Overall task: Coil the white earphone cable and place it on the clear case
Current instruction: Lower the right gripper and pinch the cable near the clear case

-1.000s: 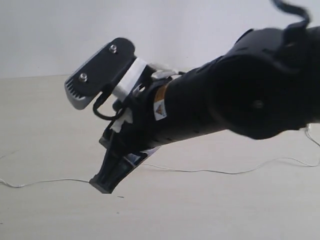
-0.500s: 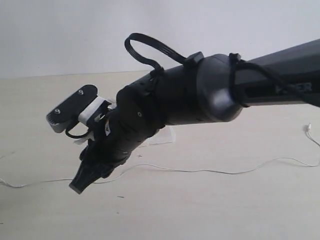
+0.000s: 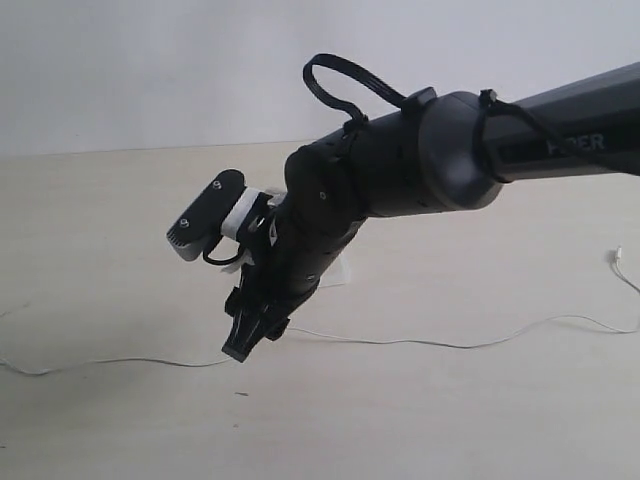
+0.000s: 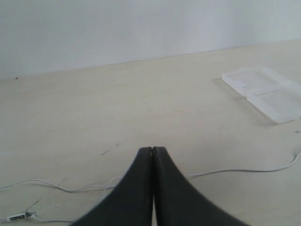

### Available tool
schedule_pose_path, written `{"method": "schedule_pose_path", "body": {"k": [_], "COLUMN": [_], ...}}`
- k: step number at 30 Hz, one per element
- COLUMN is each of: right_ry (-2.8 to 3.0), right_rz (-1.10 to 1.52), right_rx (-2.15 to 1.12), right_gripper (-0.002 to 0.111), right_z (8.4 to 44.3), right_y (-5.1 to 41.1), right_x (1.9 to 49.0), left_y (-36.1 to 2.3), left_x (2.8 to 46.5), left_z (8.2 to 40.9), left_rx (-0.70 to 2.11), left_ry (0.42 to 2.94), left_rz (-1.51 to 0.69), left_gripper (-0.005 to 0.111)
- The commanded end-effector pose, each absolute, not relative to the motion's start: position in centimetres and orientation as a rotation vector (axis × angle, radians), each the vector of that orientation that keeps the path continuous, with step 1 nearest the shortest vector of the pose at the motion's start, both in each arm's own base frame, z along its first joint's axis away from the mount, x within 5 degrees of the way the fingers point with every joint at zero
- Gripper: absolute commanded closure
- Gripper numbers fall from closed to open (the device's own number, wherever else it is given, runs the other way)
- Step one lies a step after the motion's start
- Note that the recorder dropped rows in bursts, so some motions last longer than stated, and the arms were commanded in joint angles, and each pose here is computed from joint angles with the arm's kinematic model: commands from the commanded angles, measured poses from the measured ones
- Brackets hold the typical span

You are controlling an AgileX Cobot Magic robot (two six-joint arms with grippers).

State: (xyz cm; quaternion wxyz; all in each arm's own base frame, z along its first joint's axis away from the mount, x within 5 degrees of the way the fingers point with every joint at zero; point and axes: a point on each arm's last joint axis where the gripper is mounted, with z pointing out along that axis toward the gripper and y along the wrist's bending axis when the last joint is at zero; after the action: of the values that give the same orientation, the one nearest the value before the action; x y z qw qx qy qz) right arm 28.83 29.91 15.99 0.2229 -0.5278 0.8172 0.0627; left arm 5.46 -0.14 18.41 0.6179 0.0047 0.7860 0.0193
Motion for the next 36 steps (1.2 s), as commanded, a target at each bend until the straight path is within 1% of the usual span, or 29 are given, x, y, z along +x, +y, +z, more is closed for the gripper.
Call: {"method": "schedule_pose_path", "body": {"k": [1, 8, 16, 18, 22, 25, 26, 29, 32, 34, 36], "right_ry": [2.212, 2.194, 2.198, 2.203, 2.213, 2.218, 2.223, 2.228, 2.232, 2.234, 2.228], "right_rz": [0.159, 0.129, 0.097, 0.092, 0.089, 0.091, 0.092, 0.09, 0.088, 0.097, 0.099], "right_rx": [-1.493, -1.543, -1.592, -1.602, -1.609, -1.603, -1.599, -1.603, -1.609, -1.597, -1.592], "right_gripper": [0.047, 0.047, 0.047, 0.05, 0.059, 0.071, 0.078, 0.093, 0.104, 0.108, 0.108], "right_z": [15.8, 13.1, 11.0, 10.4, 9.8, 9.8, 9.8, 9.8, 9.9, 10.1, 10.4], "right_y": [30.1, 30.5, 30.5, 30.5, 30.5, 30.5, 30.5, 30.5, 30.4, 30.4, 30.5], "right_x": [29.3, 29.7, 29.9, 29.9, 29.9, 29.9, 29.9, 29.8, 29.8, 29.8, 29.8], "left_y": [-0.1, -0.1, -0.1, -0.1, -0.1, -0.1, -0.1, -0.1, -0.1, -0.1, -0.1], "left_x": [5.4, 5.4, 5.4, 5.4, 5.4, 5.4, 5.4, 5.4, 5.4, 5.4, 5.4], "left_z": [18.5, 18.5, 18.5, 18.5, 18.5, 18.5, 18.5, 18.5, 18.5, 18.5, 18.5], "left_rx": [0.001, 0.001, 0.001, 0.001, 0.001, 0.001, 0.001, 0.001, 0.001, 0.001, 0.001], "left_ry": [1.798, 1.798, 1.798, 1.798, 1.798, 1.798, 1.798, 1.798, 1.798, 1.798, 1.798], "left_rz": [0.043, 0.043, 0.043, 0.043, 0.043, 0.043, 0.043, 0.043, 0.043, 0.043, 0.043], "left_gripper": [0.107, 0.107, 0.107, 0.107, 0.107, 0.107, 0.107, 0.107, 0.107, 0.107, 0.107]}}
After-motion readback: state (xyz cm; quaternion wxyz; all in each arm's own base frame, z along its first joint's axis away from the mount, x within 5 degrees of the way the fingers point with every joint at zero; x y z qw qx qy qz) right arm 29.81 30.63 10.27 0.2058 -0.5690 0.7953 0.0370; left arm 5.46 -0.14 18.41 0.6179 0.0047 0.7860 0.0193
